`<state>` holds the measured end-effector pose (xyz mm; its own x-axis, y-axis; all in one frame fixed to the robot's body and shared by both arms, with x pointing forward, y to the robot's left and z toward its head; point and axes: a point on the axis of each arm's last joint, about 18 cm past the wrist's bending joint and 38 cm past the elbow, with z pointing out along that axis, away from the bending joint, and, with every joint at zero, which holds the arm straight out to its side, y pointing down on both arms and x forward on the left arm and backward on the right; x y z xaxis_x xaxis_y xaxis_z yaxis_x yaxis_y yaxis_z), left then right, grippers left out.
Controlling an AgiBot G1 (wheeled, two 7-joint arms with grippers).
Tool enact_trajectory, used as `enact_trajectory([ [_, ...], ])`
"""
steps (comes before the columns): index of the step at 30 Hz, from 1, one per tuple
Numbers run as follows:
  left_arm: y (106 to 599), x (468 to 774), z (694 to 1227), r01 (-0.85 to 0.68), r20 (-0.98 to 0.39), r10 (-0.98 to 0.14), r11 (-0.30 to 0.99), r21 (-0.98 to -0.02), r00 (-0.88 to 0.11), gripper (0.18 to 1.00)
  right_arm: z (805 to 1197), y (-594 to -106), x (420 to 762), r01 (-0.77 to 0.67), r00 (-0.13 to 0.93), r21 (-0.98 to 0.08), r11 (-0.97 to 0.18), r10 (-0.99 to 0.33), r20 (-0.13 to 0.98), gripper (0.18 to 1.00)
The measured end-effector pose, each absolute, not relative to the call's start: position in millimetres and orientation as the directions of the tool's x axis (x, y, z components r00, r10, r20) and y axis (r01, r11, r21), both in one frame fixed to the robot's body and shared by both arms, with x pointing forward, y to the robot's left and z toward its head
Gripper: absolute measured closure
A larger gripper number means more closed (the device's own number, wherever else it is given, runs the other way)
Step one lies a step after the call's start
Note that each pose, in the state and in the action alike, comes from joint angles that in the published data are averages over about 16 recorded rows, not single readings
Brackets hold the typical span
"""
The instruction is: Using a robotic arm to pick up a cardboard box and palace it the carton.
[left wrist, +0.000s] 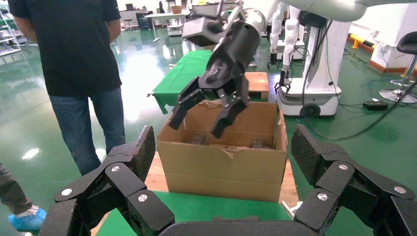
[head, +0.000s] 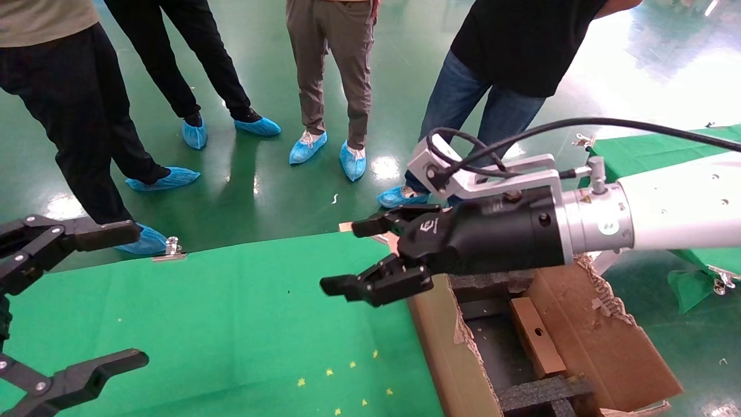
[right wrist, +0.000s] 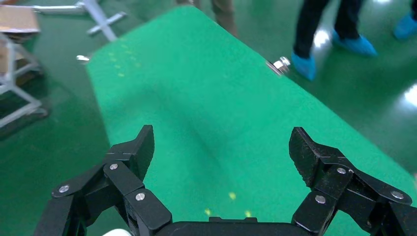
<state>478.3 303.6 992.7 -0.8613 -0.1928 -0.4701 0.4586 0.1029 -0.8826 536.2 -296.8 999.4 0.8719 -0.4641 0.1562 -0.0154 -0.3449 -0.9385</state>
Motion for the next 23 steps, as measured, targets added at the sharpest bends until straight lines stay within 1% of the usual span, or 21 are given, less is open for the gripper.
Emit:
enact_trajectory([
  [7, 304, 478, 993, 0.459, -0.470, -0.193, 0.103, -0.883, -0.861, 0.183, 996, -292, 518, 0.136, 0.910, -0.945, -0.298, -0.339, 0.238, 0.178],
  [13, 304, 478, 993, 0.459, -0.470, -0.193, 0.103, -0.883, -0.861, 0.183, 995, -293, 501, 0.274, 0.910, -0.934, -0.231, -0.251, 0.329, 0.178],
  [16, 304, 478, 993, 0.459, -0.470, -0.193, 0.103, -0.883, -0.861, 0.183, 994, -295, 492, 0.339, 0.900, -0.921, -0.193, -0.220, 0.378, 0.178],
  [23, 304, 478, 993, 0.459, -0.470, -0.193, 0.103, -0.883, -0.861, 0.183, 993, -299, 482, 0.417, 0.878, -0.897, -0.144, -0.191, 0.439, 0.178],
])
